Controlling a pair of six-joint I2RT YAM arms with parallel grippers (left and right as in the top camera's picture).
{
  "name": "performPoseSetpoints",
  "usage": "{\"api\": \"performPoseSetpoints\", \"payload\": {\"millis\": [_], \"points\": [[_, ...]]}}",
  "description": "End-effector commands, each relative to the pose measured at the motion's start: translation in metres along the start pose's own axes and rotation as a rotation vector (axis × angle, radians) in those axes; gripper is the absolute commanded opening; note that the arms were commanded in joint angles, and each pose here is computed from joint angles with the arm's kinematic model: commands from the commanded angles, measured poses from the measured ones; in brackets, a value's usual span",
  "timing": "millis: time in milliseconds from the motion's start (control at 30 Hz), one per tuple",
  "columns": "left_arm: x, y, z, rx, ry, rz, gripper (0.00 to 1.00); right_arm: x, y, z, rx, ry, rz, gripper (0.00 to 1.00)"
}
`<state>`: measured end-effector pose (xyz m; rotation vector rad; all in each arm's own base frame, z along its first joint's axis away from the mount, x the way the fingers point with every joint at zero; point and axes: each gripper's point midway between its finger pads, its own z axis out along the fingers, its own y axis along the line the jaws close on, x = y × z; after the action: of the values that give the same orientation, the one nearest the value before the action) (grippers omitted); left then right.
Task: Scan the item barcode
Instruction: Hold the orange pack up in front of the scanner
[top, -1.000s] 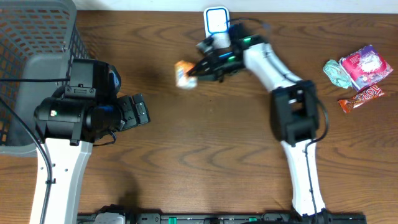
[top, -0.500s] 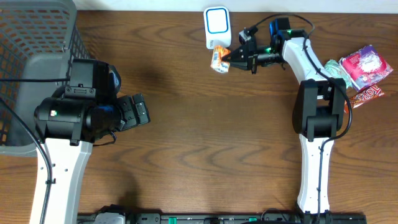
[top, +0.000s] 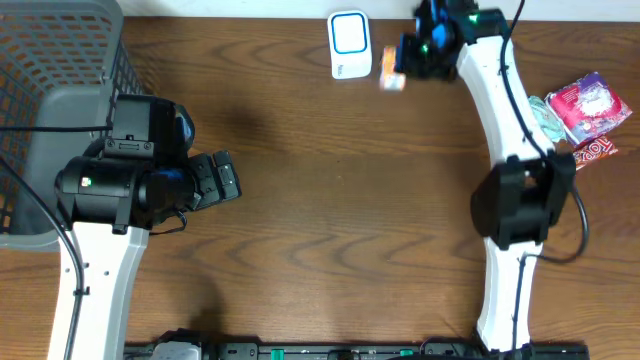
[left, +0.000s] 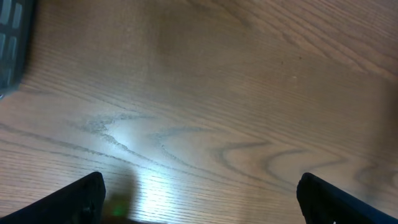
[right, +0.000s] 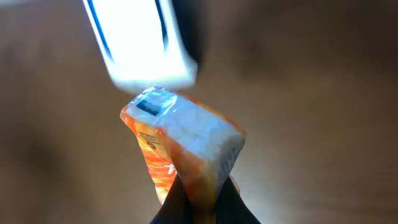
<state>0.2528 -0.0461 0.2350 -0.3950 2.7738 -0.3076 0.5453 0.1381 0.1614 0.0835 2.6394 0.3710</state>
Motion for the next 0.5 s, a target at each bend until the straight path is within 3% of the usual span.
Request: {"api": "performPoseSetpoints", "payload": {"millis": [0,233,467], "points": [[0.001,0.001,0.000,-0.001,0.003,0.014,0.98,-0.031,-0.006,-0.016,0.349,-0.218,-0.124,0.01],[0.001,0.001,0.000,-0.001,0.003,0.014,0.98,-0.041,0.056,0.033,0.280,-0.348,-0.205,0.01],[0.001,0.001,0.000,-0.001,0.003,0.014,0.98,-0.038,0.052,0.062,0.345,-0.366,-0.233,0.02]]}}
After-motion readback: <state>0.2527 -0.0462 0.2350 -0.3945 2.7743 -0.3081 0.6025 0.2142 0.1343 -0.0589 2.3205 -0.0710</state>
